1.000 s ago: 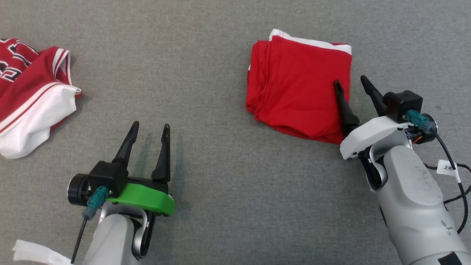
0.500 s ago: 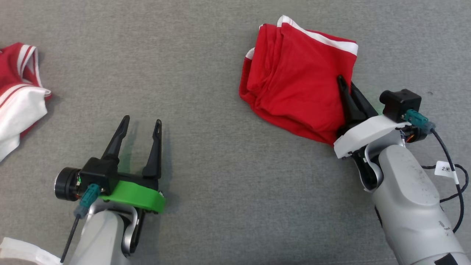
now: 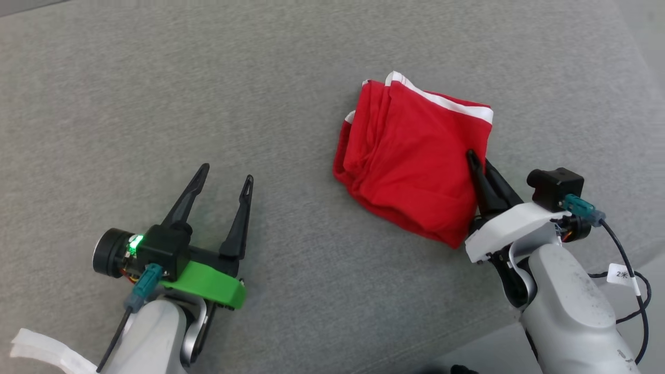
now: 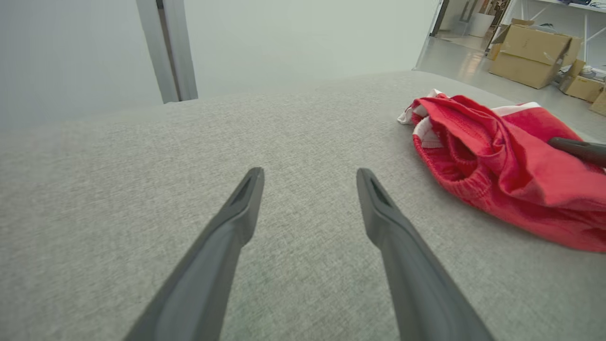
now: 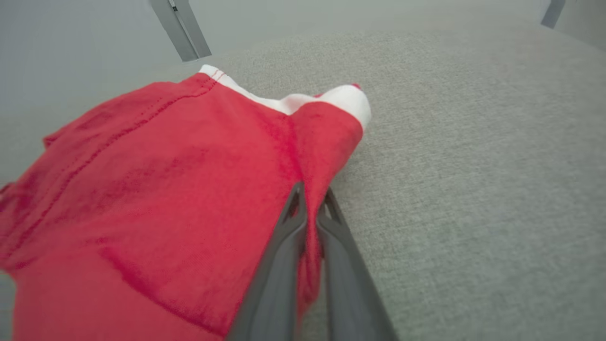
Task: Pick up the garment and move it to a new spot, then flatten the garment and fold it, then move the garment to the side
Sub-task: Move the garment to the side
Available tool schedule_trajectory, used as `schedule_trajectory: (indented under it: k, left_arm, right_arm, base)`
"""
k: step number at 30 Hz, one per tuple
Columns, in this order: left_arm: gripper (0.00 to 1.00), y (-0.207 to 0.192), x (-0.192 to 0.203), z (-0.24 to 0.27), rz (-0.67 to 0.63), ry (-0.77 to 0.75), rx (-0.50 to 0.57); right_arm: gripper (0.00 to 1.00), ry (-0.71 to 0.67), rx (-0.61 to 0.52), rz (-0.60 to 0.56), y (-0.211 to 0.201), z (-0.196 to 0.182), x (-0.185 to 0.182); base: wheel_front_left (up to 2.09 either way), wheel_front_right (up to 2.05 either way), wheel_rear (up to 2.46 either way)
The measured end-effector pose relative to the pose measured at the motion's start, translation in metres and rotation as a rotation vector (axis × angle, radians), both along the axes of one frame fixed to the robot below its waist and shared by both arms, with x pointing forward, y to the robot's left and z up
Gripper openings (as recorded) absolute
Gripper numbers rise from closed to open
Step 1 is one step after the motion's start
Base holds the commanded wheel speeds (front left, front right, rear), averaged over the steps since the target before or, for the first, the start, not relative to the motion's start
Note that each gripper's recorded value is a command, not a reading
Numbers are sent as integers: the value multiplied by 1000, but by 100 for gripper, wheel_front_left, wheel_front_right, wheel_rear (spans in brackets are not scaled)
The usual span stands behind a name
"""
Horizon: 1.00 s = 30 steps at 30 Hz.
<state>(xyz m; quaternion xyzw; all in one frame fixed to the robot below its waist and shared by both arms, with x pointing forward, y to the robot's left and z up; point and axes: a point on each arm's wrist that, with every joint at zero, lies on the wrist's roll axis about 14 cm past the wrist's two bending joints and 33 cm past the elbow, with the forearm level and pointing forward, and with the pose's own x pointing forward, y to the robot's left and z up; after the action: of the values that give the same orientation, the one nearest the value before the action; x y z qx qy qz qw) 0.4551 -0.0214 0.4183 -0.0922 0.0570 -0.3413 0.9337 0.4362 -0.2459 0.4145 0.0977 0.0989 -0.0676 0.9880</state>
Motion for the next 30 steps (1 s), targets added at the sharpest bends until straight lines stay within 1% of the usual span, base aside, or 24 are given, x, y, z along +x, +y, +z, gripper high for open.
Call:
schedule_trajectory:
  k: [8, 11, 13, 19, 21, 23, 24, 30]
  left_arm:
    - [100, -55, -14, 3, -160, -8, -37]
    - [100, -72, -19, 6, -208, -13, -52]
    - [100, -78, -21, 5, -230, -13, -57]
    - [100, -79, -13, -3, -244, -13, -60]
    - [100, -71, -2, -7, -228, -23, -55]
    - [100, -65, 4, -9, -211, -24, -58]
    - [100, -61, 7, -10, -199, -23, -61]
    - [100, -31, 25, -27, -129, -13, -34]
  right_arm:
    - [0, -10, -40, -126, -44, 18, -43]
    - [0, 17, -77, -144, -54, 17, -56]
    - [0, 28, -104, -150, -59, 17, -58]
    - [0, 72, -255, -141, -85, 22, -35]
    - [0, 99, -356, -117, -104, 30, -12]
    - [0, 129, -402, -121, -120, 35, 1]
    - [0, 160, -447, -110, -130, 35, 7]
    - [0, 203, -587, -144, -179, 55, 45]
  base:
    - [0, 0, 0]
    - [0, 0, 0]
    - [0, 0, 0]
    - [0, 0, 0]
    - [0, 0, 0]
    - [0, 0, 0]
    - [0, 0, 0]
    - [0, 0, 0]
